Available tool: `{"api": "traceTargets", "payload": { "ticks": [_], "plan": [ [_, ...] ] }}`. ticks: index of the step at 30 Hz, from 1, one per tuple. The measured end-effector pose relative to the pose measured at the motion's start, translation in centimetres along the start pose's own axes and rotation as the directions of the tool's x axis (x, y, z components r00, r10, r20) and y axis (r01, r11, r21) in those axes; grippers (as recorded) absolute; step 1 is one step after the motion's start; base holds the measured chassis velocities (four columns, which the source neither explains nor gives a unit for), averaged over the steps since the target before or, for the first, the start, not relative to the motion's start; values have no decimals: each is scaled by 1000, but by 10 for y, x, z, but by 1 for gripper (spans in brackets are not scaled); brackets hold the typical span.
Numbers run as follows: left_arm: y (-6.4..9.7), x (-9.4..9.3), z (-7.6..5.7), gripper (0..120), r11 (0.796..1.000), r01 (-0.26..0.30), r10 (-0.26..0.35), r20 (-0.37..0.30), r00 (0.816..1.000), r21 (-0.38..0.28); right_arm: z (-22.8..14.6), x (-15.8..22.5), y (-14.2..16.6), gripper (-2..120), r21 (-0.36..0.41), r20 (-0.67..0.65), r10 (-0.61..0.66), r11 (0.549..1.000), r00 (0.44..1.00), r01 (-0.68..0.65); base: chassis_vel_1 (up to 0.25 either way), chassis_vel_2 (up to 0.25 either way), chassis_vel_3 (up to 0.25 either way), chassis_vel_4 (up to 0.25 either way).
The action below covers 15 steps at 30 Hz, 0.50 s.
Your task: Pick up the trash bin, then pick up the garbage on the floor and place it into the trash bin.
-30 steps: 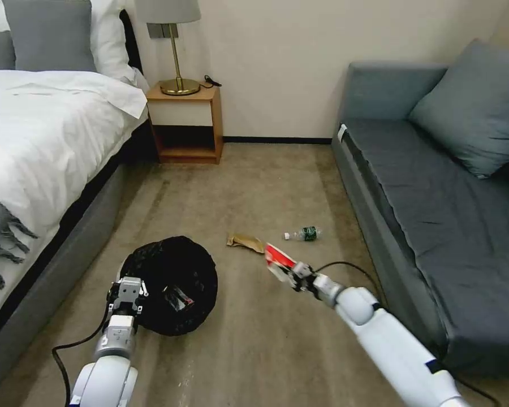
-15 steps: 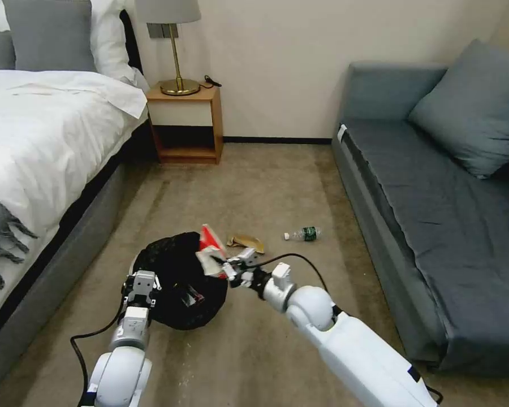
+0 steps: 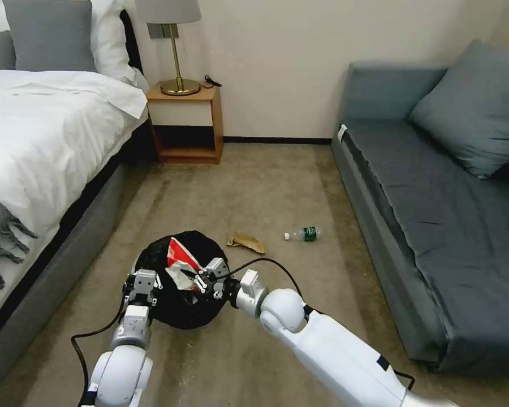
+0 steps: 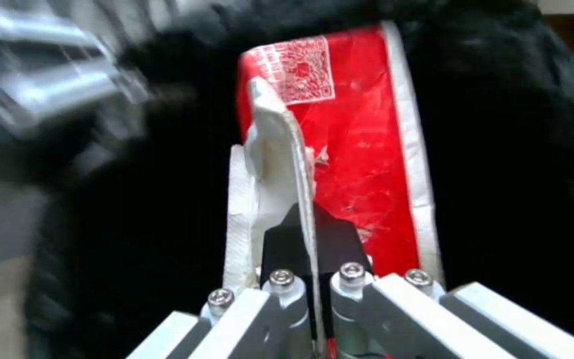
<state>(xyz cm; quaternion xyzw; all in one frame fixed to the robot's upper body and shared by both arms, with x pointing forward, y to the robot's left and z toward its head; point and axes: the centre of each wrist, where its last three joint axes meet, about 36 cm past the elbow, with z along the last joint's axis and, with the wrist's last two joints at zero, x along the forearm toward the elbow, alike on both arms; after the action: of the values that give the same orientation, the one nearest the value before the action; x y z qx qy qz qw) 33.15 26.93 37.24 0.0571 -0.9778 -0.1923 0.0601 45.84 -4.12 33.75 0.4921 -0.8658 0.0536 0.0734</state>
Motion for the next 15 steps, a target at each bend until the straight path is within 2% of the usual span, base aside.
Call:
{"api": "traceTargets", "payload": {
  "ticks": [5, 8, 9, 12, 13, 15],
  "plan": [
    [2, -1, 0, 2, 1000, -1, 1, 2, 1000, 1, 14, 0, -3, 0, 42, -43, 32, 999, 999, -30, 0, 0, 0, 0],
    [3, -3, -3, 2, 1000, 1, -1, 8, 1000, 8, 21, 1, 0, 13, 57, -65, 53, 997, 996, -50, 0, 0, 0, 0],
    [3, -3, -3, 2, 1000, 1, -1, 8, 1000, 8, 21, 1, 0, 13, 57, -65, 53, 997, 996, -50, 0, 0, 0, 0],
    [2, -4, -4, 2, 1000, -2, 2, 9, 1000, 9, 21, 2, 3, 28, 59, -65, 61, 997, 996, -58, 0, 0, 0, 0],
    [2, -4, -4, 2, 1000, -2, 2, 9, 1000, 9, 21, 2, 3, 28, 59, -65, 61, 997, 996, -58, 0, 0, 0, 0],
    [2, -3, -4, 2, 1000, -3, 3, 8, 1000, 9, 15, 3, 4, 38, 58, -71, 64, 996, 995, -60, 0, 0, 0, 0]
  ]
}}
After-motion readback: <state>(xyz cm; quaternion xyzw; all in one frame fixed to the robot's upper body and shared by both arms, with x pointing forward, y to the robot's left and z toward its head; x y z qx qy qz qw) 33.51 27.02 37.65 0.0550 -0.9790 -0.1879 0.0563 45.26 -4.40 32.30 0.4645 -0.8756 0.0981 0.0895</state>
